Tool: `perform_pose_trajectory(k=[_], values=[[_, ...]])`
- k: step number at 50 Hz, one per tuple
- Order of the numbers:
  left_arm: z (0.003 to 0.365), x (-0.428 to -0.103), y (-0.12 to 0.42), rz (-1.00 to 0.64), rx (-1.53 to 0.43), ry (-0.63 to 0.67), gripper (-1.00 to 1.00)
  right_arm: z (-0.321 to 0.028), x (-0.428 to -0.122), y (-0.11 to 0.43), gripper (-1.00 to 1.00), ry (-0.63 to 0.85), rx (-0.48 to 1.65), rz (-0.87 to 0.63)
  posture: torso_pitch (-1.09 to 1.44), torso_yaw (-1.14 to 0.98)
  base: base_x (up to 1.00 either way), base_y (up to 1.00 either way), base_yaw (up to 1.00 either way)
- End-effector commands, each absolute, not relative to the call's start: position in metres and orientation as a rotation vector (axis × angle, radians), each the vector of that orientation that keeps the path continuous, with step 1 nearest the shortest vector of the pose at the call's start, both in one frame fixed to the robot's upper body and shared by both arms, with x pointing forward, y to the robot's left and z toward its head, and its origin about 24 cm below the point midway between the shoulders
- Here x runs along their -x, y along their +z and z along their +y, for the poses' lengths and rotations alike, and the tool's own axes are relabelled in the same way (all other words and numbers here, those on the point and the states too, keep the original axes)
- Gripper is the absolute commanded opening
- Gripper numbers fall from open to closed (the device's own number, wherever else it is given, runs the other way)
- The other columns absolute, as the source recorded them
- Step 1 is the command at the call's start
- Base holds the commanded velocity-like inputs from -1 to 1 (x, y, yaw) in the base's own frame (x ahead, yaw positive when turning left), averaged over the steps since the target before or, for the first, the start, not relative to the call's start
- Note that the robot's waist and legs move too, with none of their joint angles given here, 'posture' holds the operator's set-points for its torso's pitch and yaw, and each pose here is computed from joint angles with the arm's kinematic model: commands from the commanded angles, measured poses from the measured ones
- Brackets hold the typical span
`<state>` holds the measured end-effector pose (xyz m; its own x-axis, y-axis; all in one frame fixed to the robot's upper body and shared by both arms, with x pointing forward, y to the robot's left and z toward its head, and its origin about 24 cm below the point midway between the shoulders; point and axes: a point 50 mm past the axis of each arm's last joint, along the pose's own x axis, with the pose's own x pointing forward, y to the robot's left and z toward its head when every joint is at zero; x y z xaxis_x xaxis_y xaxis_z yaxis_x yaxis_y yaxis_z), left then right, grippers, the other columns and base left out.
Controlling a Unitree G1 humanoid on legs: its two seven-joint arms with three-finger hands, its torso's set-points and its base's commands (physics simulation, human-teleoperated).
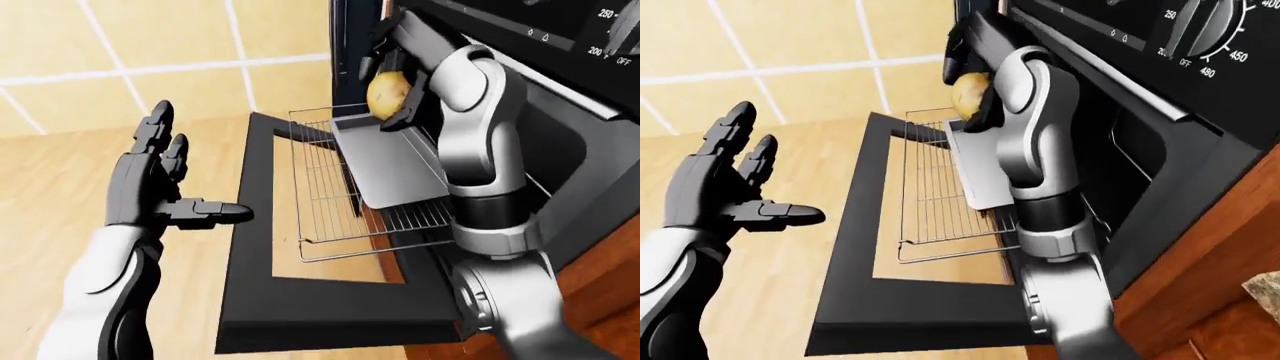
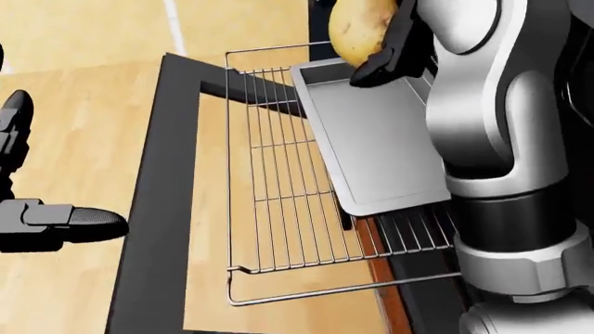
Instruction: Pick the potato from the oven and place it on the plate on the counter.
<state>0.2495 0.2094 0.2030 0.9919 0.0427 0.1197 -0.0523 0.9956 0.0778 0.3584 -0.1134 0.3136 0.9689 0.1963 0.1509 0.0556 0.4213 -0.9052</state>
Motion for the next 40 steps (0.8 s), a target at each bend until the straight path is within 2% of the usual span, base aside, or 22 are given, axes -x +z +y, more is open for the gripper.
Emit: perform_pose_trajectory(k=[1, 19, 31, 40], values=[[0.205, -0.246, 0.220, -0.225, -0.097, 0.026, 1.00, -0.121, -0.350, 0.338, -1.00, 0.000, 1.127, -0.330, 0.00, 0.00, -0.41, 0.26, 0.00], [0.202, -0.246, 0.224, -0.240, -0.097, 0.013, 1.00, -0.124, -0.343, 0.338, -1.00, 0.006, 1.110, -0.326, 0.00, 0.00, -0.58, 0.30, 0.00], [0.198, -0.242, 0.230, -0.248, -0.107, 0.008, 1.00, -0.136, -0.333, 0.337, -1.00, 0.008, 0.989, -0.330, 0.00, 0.00, -0.02, 0.01, -0.02], [0.192, -0.248, 0.235, -0.247, -0.122, -0.006, 1.00, -0.151, -0.324, 0.332, -1.00, -0.008, 0.898, -0.345, 0.00, 0.00, 0.00, 0.00, -0.93]])
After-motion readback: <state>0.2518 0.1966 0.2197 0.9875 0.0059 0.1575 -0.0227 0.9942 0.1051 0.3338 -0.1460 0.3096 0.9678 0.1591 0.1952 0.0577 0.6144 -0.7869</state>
